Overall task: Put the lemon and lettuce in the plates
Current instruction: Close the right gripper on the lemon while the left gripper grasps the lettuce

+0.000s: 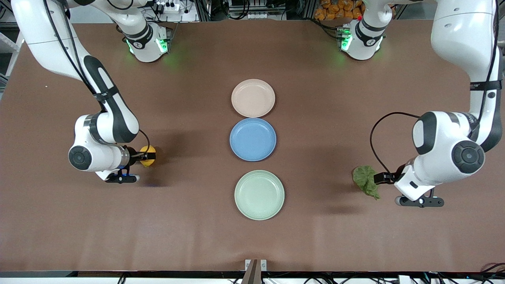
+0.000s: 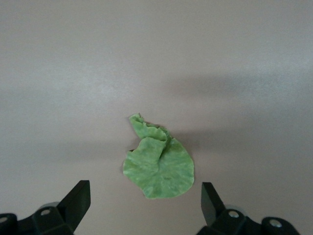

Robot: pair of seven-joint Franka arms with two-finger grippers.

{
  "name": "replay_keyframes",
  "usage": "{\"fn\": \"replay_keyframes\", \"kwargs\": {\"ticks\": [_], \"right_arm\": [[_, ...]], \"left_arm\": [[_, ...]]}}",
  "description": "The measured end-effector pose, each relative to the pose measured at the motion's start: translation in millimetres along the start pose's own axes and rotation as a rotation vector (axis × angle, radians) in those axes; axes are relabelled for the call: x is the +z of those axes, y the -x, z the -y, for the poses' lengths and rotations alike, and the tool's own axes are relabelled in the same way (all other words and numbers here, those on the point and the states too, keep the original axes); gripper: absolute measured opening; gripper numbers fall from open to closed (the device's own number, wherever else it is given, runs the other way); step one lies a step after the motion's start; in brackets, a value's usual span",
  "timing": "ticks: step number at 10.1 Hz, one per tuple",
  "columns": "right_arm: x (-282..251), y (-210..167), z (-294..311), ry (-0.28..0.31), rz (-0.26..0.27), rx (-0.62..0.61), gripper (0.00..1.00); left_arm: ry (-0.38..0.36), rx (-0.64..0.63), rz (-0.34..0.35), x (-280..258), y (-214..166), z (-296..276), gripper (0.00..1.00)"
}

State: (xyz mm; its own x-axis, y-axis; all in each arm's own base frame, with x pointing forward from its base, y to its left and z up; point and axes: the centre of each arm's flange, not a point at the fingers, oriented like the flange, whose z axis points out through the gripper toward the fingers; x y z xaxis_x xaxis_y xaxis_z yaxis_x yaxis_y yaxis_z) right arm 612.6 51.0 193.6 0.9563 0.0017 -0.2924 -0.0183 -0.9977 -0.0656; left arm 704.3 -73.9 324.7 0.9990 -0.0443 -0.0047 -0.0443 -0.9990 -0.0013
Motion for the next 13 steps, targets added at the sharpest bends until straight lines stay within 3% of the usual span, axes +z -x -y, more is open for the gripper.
{"fn": "replay_keyframes", "kwargs": {"ticks": [2,3,4,5,8,13], "right_arm": [[0.5,0.1,0.4,-0.016,0.002,0.011,0.98],[0.4,0.1,1.1,-0.037,0.003,0.025,0.89],[0.2,0.0,0.8,-0.049,0.004,0.033,0.68],[-0.7,-0.1,-0.6,-0.054,0.003,0.038,0.64],[-0.9,-0.3,-0.8,-0.056,0.003,0.040,0.64],[-31.2,6.2,25.1,-0.079,0.028,0.005,0.64]], "left_arm": [[0.001,0.000,-0.014,11.2,-3.3,-2.4,1.00],[0.003,0.000,-0.029,19.0,-6.2,-2.3,1.00],[0.004,0.002,-0.037,32.8,-8.6,-3.8,1.00],[0.006,0.010,-0.039,50.5,-10.0,-9.8,1.00],[0.007,0.035,-0.032,82.8,-9.5,-28.7,1.00],[-0.002,0.016,0.018,108.0,-2.8,-13.6,1.00]]}}
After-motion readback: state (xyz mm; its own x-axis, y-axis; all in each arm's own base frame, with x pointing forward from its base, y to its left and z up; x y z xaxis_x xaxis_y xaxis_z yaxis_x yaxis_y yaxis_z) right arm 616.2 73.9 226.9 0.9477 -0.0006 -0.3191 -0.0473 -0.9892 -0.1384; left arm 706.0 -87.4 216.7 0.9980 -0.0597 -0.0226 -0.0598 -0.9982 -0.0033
